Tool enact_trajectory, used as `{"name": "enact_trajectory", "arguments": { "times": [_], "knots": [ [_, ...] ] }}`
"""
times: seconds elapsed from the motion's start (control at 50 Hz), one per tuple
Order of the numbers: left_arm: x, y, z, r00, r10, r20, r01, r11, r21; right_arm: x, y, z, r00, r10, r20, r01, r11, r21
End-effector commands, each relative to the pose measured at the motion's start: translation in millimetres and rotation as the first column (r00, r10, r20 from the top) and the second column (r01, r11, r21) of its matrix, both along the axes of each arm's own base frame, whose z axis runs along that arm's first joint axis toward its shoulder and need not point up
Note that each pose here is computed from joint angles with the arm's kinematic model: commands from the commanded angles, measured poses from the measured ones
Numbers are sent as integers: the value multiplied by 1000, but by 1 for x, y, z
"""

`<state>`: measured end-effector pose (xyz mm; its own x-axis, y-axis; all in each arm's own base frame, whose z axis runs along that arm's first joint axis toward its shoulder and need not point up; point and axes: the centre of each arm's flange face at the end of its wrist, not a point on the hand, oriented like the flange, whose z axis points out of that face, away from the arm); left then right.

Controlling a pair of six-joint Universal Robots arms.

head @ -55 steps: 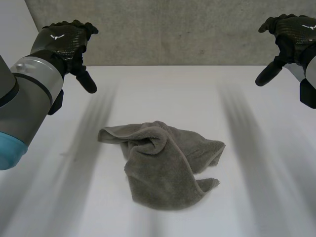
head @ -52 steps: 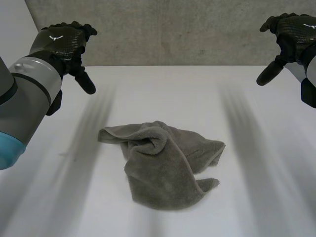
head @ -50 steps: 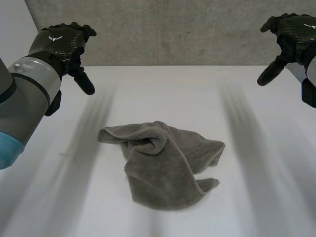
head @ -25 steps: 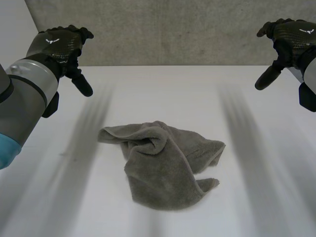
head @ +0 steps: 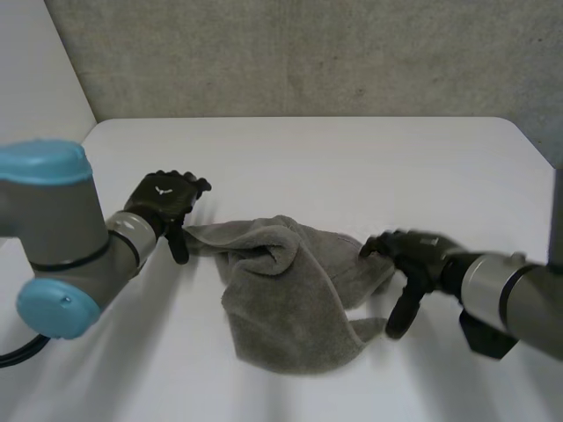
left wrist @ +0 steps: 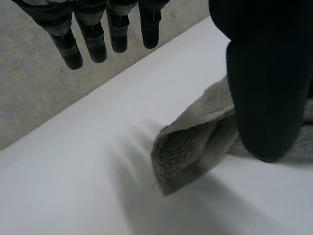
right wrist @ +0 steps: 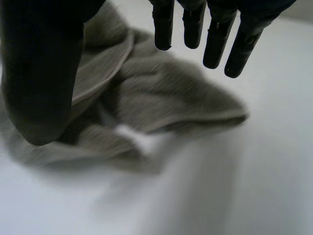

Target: Fold the towel.

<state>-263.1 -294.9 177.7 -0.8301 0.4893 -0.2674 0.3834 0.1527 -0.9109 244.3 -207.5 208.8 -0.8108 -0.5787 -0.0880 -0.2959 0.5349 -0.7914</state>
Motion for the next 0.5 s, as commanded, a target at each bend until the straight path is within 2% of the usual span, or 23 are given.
{"name": "enact_trajectory", "arguments": {
  "times": [0.02, 0.42, 0.5],
  "knots": [
    [-6, -14, -24, 999, -21, 43, 26, 991, -130, 10, 20, -32, 1000, 13, 27, -16, 994, 111],
    [-11, -19, -63, 997, -41, 67, 45, 996, -74, 17, 31, -59, 999, 42, 20, -44, 994, 99],
    [-16, -16, -66, 994, -98, 52, 101, 993, -61, 18, 29, -61, 999, 42, 24, -44, 995, 87]
  ]
}}
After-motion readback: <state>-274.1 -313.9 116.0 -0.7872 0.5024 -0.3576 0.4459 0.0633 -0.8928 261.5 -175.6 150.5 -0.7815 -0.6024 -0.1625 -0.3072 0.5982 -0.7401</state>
